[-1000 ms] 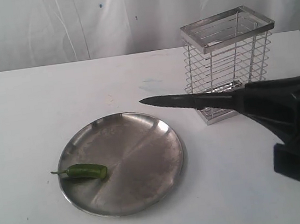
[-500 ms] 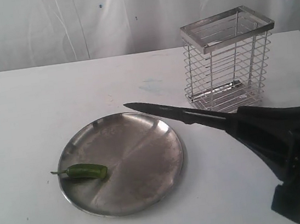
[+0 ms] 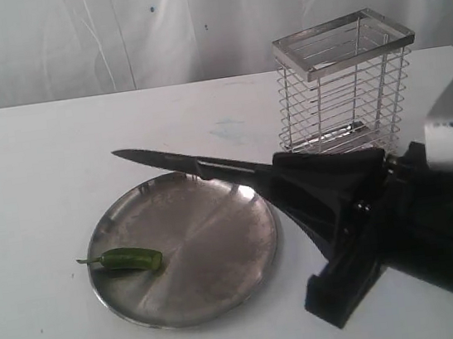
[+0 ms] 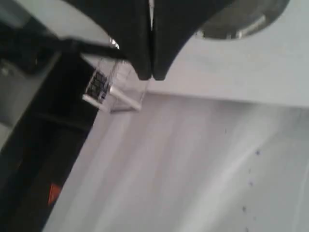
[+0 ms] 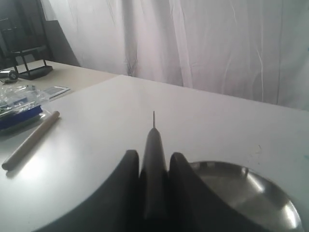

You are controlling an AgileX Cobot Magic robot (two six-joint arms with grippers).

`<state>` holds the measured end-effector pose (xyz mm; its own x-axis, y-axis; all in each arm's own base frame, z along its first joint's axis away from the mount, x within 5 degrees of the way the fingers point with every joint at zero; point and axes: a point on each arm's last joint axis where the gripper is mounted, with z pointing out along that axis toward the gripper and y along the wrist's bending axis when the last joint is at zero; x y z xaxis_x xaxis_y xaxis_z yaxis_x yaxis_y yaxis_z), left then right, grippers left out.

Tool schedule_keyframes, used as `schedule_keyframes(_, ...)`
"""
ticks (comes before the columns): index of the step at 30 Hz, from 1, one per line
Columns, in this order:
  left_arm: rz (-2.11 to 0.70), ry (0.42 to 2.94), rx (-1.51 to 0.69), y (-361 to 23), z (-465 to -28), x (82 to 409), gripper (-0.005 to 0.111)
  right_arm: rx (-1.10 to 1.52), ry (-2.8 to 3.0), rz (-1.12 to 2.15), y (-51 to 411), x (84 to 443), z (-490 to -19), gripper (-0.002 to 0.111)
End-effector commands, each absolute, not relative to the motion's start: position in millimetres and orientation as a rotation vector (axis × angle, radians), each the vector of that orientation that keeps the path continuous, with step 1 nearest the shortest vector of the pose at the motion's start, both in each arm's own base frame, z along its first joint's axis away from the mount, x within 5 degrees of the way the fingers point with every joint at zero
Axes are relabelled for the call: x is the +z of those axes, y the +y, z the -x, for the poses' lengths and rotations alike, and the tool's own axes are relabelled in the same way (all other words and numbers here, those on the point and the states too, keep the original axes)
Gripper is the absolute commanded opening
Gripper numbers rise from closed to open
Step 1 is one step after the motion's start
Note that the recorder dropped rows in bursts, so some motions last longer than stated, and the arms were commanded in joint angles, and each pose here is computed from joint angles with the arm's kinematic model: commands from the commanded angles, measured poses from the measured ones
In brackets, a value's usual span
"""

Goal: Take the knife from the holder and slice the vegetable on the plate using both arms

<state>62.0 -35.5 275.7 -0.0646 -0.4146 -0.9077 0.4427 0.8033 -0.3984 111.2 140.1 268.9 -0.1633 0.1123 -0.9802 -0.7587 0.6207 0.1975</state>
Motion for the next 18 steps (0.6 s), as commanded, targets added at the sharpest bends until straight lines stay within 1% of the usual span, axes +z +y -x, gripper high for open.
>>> schedule_keyframes(1,-0.114,1.713,-0.691,-47.0,-86.9,258.0,0.0,0.858,1.457,0.544,149.1,291.9,-116.8,0.005)
schedule_keyframes(3,-0.155,1.756,-0.654,-49.0,-96.7,252.6,0.002,0.863,1.444,0.539,152.1,299.9,-119.0,0.005)
schedule_keyframes(8,-0.297,1.776,-0.648,-59.7,-120.2,242.5,0.017,0.855,1.461,0.556,159.8,308.0,-124.3,0.005)
schedule_keyframes(13,-0.323,1.822,-0.64,-65.4,-148.2,225.4,0.018,0.853,1.468,0.563,166.4,308.9,-129.1,0.005)
schedule_keyframes(18,-0.422,1.833,-0.666,-82.1,-179.6,221.4,0.018,0.859,1.501,0.564,176.5,302.3,-136.5,0.005)
